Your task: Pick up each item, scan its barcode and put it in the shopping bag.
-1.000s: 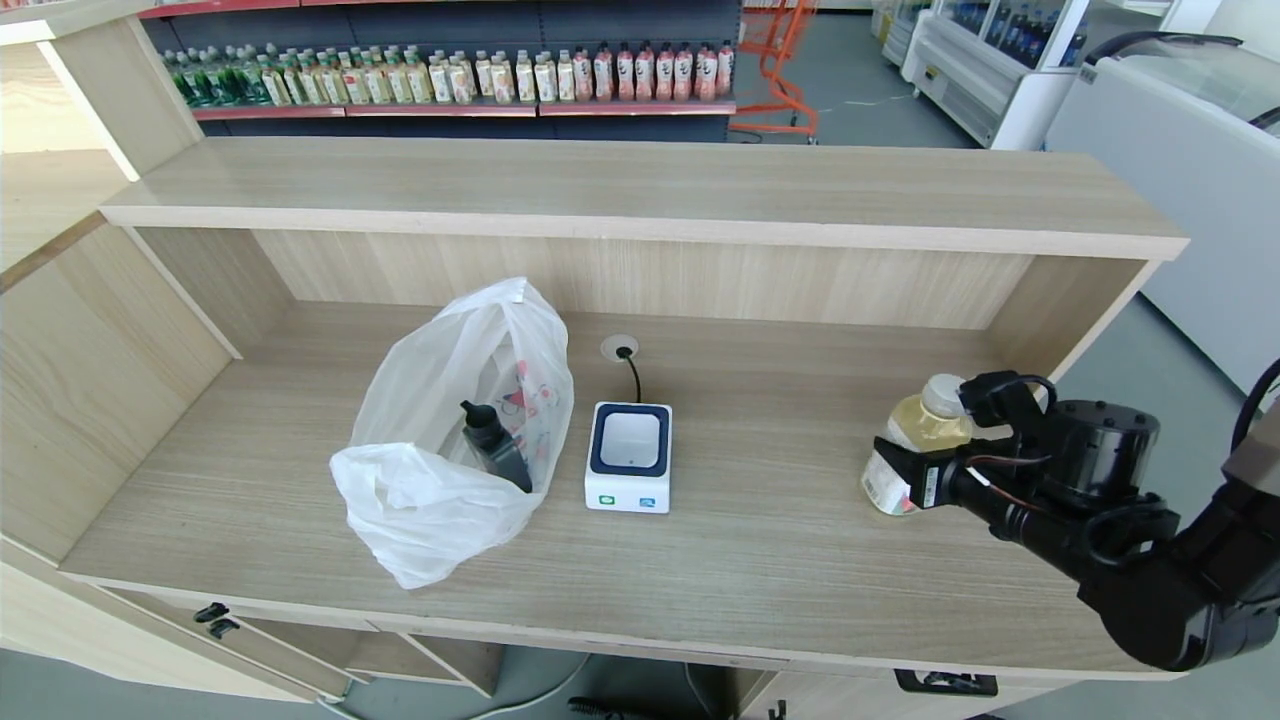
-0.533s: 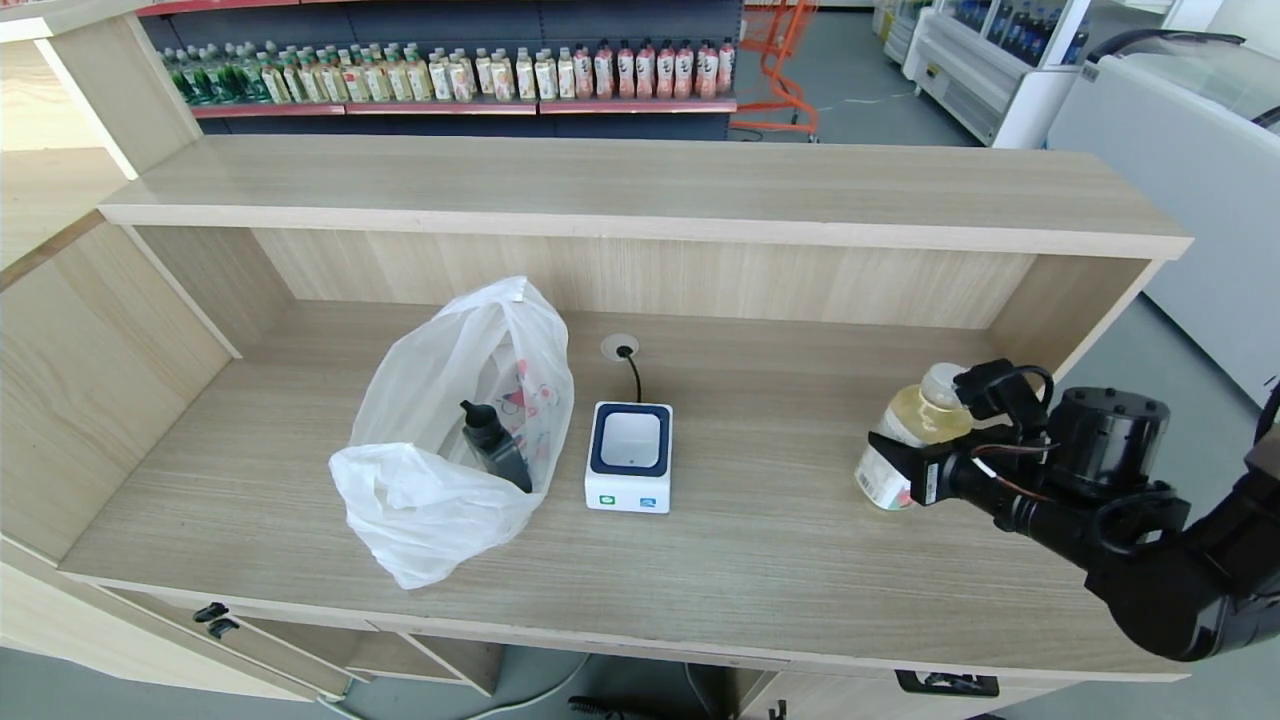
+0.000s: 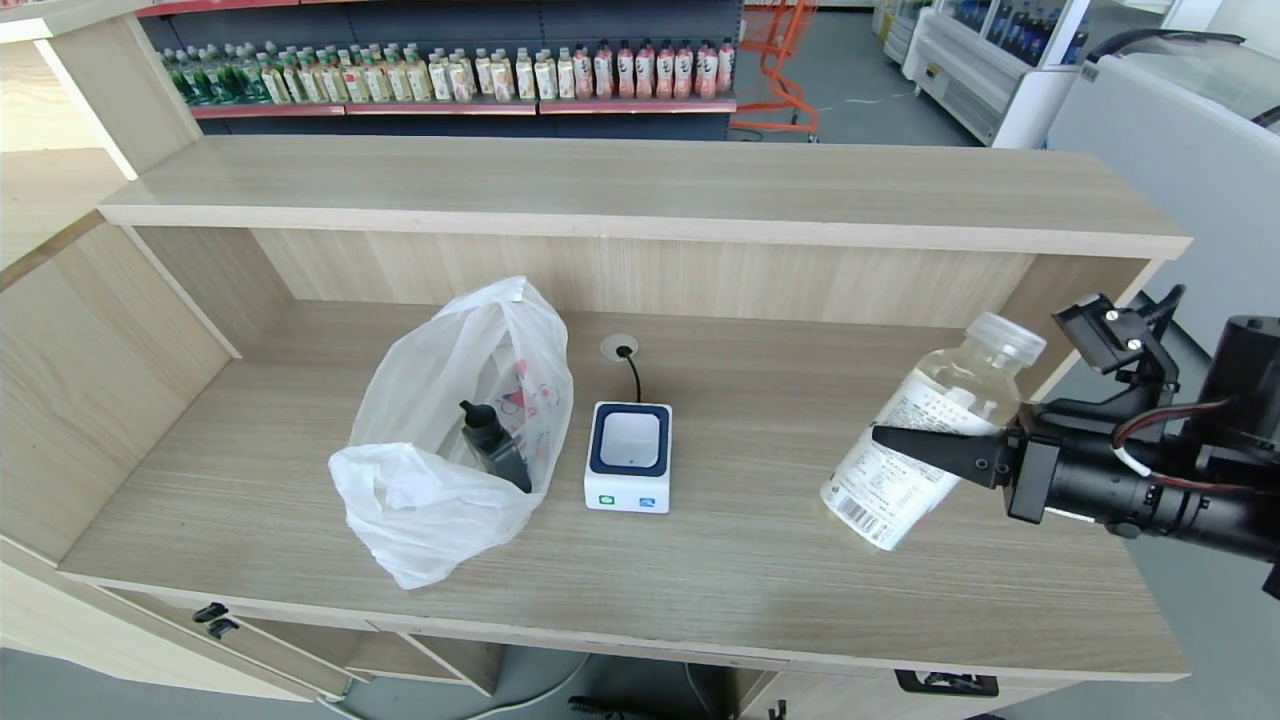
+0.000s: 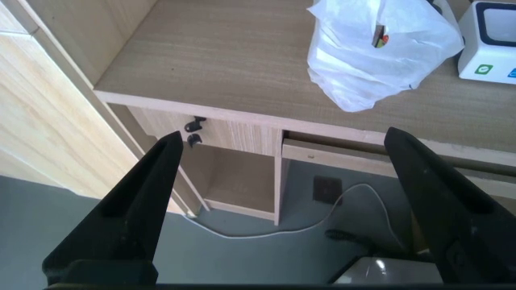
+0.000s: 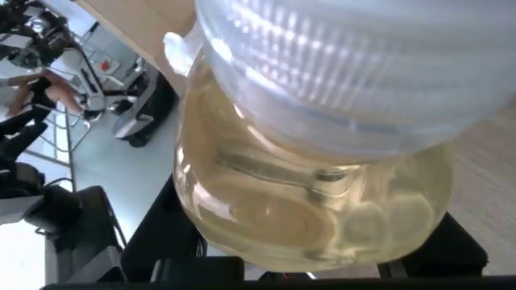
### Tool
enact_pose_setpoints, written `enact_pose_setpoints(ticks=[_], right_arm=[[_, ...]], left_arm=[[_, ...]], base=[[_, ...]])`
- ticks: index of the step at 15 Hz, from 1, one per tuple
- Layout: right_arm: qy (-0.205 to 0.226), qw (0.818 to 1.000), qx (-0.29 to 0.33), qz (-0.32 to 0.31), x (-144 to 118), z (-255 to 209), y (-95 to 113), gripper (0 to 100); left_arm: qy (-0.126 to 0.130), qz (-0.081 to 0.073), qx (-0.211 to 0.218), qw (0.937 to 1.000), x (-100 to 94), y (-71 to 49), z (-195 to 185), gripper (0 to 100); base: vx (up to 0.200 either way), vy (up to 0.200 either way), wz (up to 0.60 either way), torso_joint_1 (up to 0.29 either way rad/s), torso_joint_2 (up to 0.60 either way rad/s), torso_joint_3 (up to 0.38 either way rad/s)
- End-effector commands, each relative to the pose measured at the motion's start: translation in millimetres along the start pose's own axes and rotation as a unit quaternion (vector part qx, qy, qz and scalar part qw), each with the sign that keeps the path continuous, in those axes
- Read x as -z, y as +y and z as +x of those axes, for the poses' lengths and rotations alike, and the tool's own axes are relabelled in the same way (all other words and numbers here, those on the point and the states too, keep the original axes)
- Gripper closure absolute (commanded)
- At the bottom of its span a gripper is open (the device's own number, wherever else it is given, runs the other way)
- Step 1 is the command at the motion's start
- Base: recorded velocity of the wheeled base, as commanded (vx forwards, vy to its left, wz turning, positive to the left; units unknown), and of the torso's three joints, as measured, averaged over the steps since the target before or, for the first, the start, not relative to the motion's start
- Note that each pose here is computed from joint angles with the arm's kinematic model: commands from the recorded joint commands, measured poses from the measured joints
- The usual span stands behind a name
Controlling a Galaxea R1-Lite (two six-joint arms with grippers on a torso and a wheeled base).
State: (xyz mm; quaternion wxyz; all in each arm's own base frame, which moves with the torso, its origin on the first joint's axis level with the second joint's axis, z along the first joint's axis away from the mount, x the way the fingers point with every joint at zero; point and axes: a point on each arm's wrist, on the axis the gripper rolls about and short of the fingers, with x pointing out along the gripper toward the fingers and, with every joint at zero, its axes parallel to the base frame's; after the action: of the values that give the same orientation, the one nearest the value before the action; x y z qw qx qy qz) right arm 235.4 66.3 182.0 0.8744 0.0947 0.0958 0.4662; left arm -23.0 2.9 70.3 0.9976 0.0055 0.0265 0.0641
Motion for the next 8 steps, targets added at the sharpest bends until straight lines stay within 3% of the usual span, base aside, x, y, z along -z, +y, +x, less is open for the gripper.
enact_pose_setpoints(ticks=[1,4,8], right_arm=[[-0.019,0.998,-0.054,-0.015,-16,-6,32,100],[-0.014,0.992,-0.125,0.019,-24,8,59,100],[-0.01,0.988,-0.152,0.034,-28,10,72,100]], left_arm=[[0.0,0.0,0.0,1.0,0.0,0.0,0,0],[0.0,0.0,0.0,1.0,0.0,0.0,0,0],[0.0,0.0,0.0,1.0,0.0,0.0,0,0]], base=[[0.0,0.0,0.0,0.0,0.0,0.0],[0.0,0.0,0.0,0.0,0.0,0.0],[0.0,0.0,0.0,0.0,0.0,0.0]])
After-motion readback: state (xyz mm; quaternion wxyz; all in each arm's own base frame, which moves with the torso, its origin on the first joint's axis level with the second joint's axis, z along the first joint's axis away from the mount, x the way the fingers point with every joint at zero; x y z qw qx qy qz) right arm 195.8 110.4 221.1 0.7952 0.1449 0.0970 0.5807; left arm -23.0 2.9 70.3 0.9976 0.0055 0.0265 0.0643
